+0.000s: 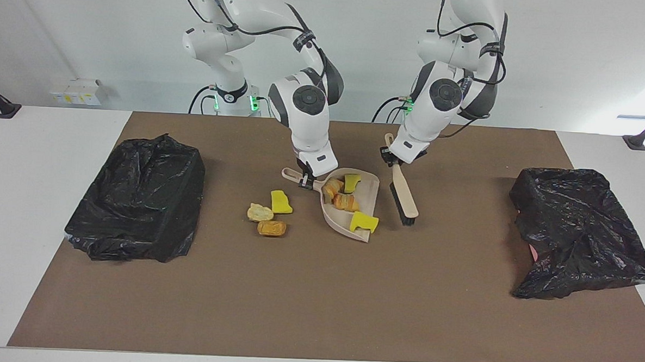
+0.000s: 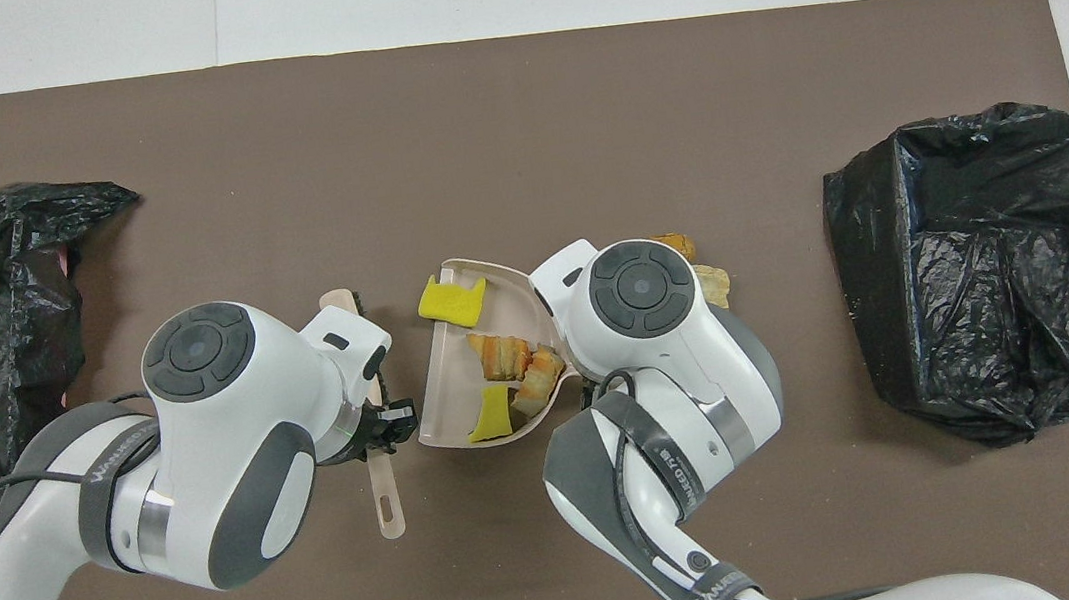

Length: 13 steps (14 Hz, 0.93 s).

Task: Sweep and dump trash in bin
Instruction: 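Sweep the crumbs into the dustpan with the left gripper's brush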

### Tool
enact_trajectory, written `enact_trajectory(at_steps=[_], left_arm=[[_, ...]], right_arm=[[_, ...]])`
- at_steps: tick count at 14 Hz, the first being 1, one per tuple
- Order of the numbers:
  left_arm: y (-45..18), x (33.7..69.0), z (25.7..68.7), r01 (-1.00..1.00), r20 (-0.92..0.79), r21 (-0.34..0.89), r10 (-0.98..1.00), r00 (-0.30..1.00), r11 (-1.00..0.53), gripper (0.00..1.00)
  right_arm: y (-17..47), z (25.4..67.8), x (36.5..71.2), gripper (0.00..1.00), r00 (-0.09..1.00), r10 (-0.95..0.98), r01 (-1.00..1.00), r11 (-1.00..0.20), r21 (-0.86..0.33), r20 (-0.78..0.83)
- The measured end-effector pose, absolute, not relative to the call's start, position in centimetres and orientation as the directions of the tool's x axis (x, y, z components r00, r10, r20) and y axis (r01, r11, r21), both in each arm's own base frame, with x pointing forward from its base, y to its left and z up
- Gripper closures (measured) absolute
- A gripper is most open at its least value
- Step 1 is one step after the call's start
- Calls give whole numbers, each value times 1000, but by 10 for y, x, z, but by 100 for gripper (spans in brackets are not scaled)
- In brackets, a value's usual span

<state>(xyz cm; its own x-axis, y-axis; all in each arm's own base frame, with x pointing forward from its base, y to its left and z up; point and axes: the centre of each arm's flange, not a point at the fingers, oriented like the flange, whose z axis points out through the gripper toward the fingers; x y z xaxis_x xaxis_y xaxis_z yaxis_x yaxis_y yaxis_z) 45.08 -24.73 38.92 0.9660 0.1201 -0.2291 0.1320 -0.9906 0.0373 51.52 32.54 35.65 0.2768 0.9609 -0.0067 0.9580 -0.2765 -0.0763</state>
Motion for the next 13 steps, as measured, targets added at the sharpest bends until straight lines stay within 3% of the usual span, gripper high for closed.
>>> enact_trajectory(at_steps=[13], left_arm=[[-232, 426, 355, 154, -214, 12, 148, 966, -988, 74]], right_arm=[[324, 357, 517, 69, 278, 960, 958, -278, -76, -6]])
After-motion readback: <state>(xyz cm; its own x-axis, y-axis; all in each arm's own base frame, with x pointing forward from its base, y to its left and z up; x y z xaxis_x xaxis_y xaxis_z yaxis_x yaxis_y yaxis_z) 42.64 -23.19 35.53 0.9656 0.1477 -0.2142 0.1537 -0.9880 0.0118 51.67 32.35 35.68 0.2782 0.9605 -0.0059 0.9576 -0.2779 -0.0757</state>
